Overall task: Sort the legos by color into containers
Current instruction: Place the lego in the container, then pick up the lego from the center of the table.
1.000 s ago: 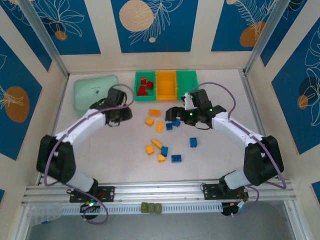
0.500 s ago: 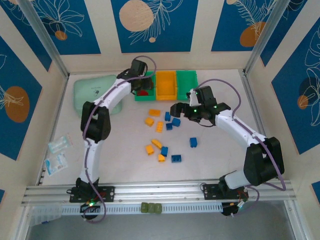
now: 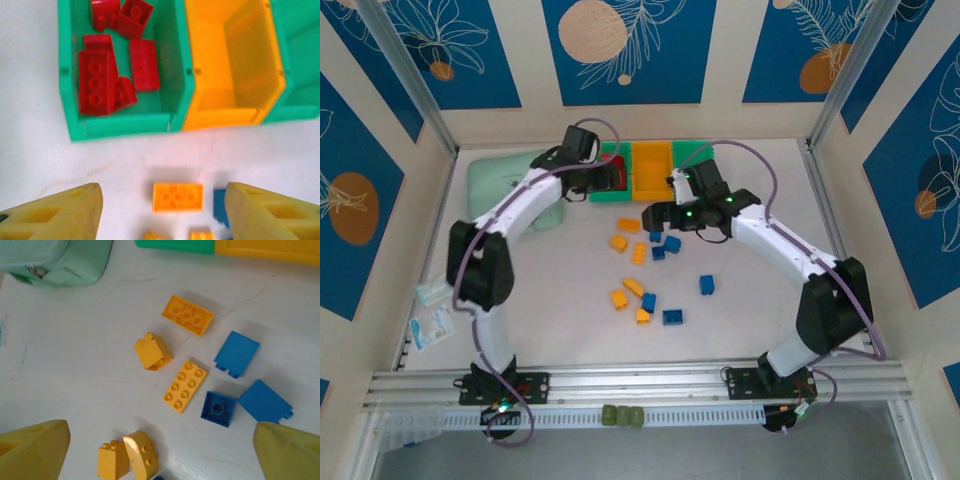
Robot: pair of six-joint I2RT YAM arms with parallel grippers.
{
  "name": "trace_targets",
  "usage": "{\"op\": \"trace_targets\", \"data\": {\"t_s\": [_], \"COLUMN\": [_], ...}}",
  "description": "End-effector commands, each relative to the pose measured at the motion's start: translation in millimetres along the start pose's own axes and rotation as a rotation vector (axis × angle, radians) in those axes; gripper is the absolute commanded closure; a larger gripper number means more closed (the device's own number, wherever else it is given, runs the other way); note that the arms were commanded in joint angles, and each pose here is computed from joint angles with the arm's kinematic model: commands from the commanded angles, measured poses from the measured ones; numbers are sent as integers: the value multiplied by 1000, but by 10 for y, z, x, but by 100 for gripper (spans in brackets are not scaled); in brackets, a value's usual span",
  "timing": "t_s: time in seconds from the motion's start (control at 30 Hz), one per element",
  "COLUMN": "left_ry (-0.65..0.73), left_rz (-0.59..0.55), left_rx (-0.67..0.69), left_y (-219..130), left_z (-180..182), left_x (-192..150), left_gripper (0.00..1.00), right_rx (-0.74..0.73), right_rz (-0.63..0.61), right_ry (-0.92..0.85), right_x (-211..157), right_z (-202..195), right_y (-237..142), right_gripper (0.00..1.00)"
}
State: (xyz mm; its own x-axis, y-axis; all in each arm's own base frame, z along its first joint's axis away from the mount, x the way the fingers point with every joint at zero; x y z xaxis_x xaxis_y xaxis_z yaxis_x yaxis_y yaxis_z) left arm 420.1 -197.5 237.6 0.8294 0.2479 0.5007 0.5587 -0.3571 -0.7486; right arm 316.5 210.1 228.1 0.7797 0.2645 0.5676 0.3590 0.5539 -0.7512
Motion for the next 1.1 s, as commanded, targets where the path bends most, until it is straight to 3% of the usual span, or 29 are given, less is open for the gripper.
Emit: {"op": "trace_targets", "data": {"t_s": [0.0,0.33,0.77,1.07], "left_ry": [3,-75,-199,-234], "left_rz": [-7,93,53,20], "left_rx": [-95,-1,94,111], "left_y": [-344,-704,-804,-808], "left_z": [-14,599,1061,1147], "left_x": [-166,-983,-1462,-1516], "left_gripper": [29,1,1,1], "right_rx": [-20,-90,-208,-214], "right_rz": [106,200,294,301], "right_ry": [-101,-223,-360,-422], "right_x": [-37,62,-47,-81], "right_z": [110,315,334,367], "right_y": [127,854,1600,1817], "right_gripper": [9,19,21,34]}}
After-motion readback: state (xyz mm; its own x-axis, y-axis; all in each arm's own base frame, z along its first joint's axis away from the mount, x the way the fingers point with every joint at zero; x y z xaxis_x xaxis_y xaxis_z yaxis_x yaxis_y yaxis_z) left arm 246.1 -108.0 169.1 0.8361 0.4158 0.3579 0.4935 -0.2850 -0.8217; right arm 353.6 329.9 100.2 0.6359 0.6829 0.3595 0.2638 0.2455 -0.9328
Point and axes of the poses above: each hand's point on the last joint's axis, 136 mm out from that joint toward the fingers, its own y axis out along the fingers, its own z axis along the line the jaws close on, x = y × z, the point moved 7 cm from there along -y, back along the fingers, and after that the axes turned 9 degrees about -y, right-handed, at the moved point
